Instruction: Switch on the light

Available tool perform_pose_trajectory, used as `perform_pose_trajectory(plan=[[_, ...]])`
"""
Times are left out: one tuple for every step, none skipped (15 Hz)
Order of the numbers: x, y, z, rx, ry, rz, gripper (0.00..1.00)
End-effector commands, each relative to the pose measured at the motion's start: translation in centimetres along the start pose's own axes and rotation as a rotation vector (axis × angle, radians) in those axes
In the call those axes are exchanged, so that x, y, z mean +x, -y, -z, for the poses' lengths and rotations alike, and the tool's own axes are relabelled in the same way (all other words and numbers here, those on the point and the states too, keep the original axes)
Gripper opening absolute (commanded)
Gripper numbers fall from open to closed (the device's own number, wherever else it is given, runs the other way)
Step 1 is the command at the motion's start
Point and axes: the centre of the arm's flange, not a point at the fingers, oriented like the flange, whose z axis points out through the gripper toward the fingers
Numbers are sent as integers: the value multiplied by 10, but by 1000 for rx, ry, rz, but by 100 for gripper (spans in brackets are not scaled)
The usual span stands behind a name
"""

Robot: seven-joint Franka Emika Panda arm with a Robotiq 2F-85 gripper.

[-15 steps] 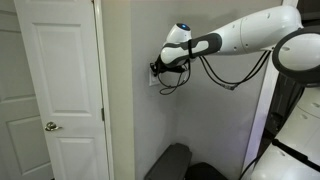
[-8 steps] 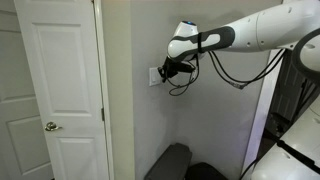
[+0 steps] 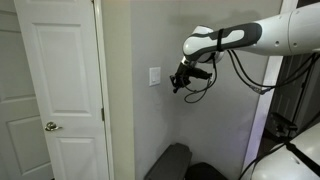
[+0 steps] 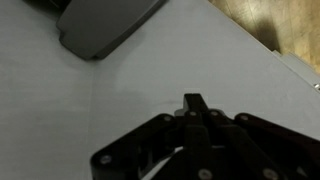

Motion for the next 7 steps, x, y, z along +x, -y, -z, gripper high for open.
perform_pose_trajectory(plan=[[-20,-16,-9,41,43,-21,0],[-22,-18,-12,45,52,-36,0],[-23,-20,-16,49,58,-41,0],[-24,-21,-19,56,65,-48,0],[-26,-22,-22,62,72,-53,0],[-27,-23,-25,67,77,-58,0],[-28,-23,-28,71,77,-61,0]])
